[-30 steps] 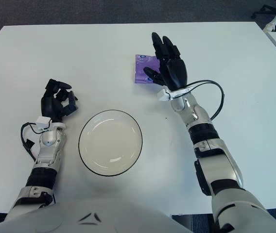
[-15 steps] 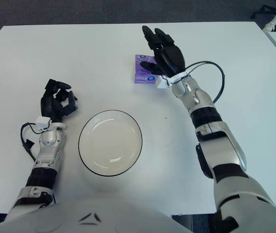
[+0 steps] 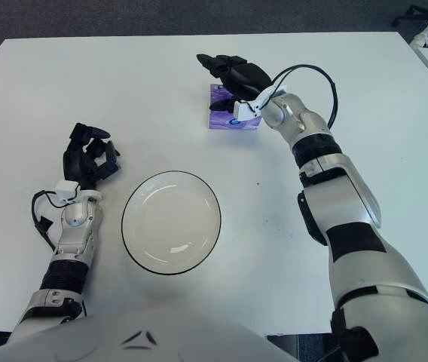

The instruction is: Put the tissue paper into the plate.

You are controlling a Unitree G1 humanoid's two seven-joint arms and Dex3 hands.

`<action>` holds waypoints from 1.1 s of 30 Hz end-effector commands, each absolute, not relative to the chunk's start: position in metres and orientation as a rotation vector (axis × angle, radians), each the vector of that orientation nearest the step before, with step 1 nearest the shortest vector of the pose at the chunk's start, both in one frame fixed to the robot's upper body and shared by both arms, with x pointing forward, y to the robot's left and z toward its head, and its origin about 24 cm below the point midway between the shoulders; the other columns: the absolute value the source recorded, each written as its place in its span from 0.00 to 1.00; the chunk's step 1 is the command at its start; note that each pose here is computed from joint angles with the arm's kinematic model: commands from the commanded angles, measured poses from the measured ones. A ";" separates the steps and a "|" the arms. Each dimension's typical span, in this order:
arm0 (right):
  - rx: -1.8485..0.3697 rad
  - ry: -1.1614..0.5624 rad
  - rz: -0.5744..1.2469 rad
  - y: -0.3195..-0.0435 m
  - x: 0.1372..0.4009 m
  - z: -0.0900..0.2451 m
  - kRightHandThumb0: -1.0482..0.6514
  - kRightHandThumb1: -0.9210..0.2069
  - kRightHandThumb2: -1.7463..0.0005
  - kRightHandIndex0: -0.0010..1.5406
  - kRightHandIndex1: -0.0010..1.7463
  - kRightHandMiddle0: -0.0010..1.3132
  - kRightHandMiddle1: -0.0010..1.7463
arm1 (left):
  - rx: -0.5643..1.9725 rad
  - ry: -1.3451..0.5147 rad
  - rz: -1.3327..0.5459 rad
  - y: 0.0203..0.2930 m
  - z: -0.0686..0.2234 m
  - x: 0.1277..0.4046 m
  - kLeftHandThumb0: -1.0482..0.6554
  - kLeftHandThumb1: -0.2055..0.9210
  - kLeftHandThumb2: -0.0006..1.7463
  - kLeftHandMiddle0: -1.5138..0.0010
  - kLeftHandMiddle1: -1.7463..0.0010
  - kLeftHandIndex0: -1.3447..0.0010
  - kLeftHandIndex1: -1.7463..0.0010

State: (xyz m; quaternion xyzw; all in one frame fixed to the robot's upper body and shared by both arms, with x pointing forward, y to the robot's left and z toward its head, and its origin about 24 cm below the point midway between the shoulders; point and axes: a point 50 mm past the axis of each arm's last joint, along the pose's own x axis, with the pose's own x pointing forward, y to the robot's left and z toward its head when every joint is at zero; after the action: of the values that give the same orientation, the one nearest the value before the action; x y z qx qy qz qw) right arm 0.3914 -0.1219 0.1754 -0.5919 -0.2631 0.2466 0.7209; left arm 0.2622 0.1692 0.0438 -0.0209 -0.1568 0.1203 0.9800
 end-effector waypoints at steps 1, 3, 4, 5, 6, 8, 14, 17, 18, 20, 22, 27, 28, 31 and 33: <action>-1.318 -0.496 0.673 -0.109 0.396 0.175 0.00 0.06 0.85 0.00 0.00 0.00 0.00 | -0.043 0.034 0.263 0.159 -0.034 0.214 0.37 0.64 0.62 0.49 0.00 0.66 0.00; -1.335 -0.438 0.718 -0.107 0.397 0.173 0.00 0.07 0.85 0.00 0.00 0.00 0.00 | -0.043 0.033 0.263 0.159 -0.034 0.213 0.37 0.64 0.62 0.49 0.00 0.66 0.00; -1.342 -0.416 0.735 -0.106 0.398 0.172 0.00 0.07 0.86 0.00 0.00 0.00 0.00 | -0.043 0.033 0.263 0.159 -0.034 0.213 0.37 0.64 0.62 0.49 0.00 0.66 0.00; -1.351 -0.396 0.752 -0.106 0.399 0.172 0.00 0.08 0.86 0.00 0.00 0.00 0.00 | -0.043 0.033 0.264 0.159 -0.034 0.213 0.37 0.64 0.62 0.49 0.00 0.66 0.00; -1.356 -0.382 0.764 -0.106 0.399 0.172 0.00 0.08 0.86 0.00 0.00 0.00 0.00 | -0.043 0.033 0.264 0.159 -0.034 0.213 0.37 0.64 0.62 0.49 0.00 0.66 0.00; -1.367 -0.355 0.790 -0.105 0.399 0.171 0.00 0.09 0.86 0.00 0.00 0.00 0.00 | -0.044 0.033 0.264 0.160 -0.034 0.213 0.37 0.64 0.62 0.49 0.00 0.66 0.00; -1.397 -0.219 0.916 -0.102 0.400 0.170 0.00 0.10 0.86 0.00 0.00 0.00 0.00 | -0.063 0.033 0.259 0.160 -0.034 0.212 0.37 0.64 0.62 0.50 0.00 0.66 0.00; -1.390 -0.153 0.967 -0.102 0.400 0.169 0.00 0.10 0.86 0.00 0.00 0.00 0.00 | -0.074 0.029 0.253 0.161 -0.034 0.211 0.37 0.64 0.62 0.50 0.00 0.66 0.00; -1.389 -0.139 0.978 -0.102 0.400 0.169 0.00 0.10 0.86 0.00 0.00 0.00 0.00 | -0.076 0.028 0.252 0.161 -0.034 0.211 0.37 0.64 0.62 0.50 0.00 0.66 0.00; -1.394 -0.091 0.998 -0.104 0.400 0.167 0.00 0.10 0.86 0.00 0.00 0.00 0.00 | -0.082 0.029 0.250 0.161 -0.034 0.211 0.37 0.65 0.61 0.50 0.00 0.67 0.00; -1.399 -0.058 1.007 -0.106 0.400 0.165 0.00 0.10 0.86 0.00 0.00 0.00 0.00 | -0.089 0.029 0.249 0.161 -0.034 0.211 0.37 0.65 0.61 0.51 0.00 0.67 0.00; -1.421 -0.026 1.020 -0.110 0.400 0.165 0.00 0.10 0.85 0.00 0.00 0.00 0.00 | -0.095 0.029 0.249 0.162 -0.034 0.211 0.37 0.66 0.60 0.50 0.00 0.67 0.00; -1.428 -0.022 1.022 -0.111 0.400 0.166 0.01 0.11 0.85 0.00 0.00 0.00 0.00 | -0.094 0.030 0.250 0.162 -0.034 0.211 0.37 0.66 0.60 0.50 0.00 0.67 0.00; -1.445 -0.011 1.031 -0.115 0.401 0.170 0.01 0.11 0.85 0.00 0.00 0.00 0.00 | -0.092 0.034 0.252 0.163 -0.035 0.211 0.37 0.66 0.61 0.49 0.00 0.67 0.00; -1.449 -0.006 1.035 -0.116 0.401 0.172 0.01 0.11 0.85 0.00 0.00 0.00 0.00 | -0.091 0.036 0.252 0.163 -0.035 0.211 0.37 0.66 0.61 0.49 0.00 0.67 0.00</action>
State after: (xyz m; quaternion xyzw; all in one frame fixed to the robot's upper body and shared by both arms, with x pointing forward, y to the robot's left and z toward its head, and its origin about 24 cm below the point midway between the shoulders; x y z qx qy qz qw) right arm 0.4012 -0.1064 0.1769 -0.6262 -0.0402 0.4383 0.6436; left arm 0.2616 0.1717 0.0428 -0.0475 -0.1533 0.1149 0.9803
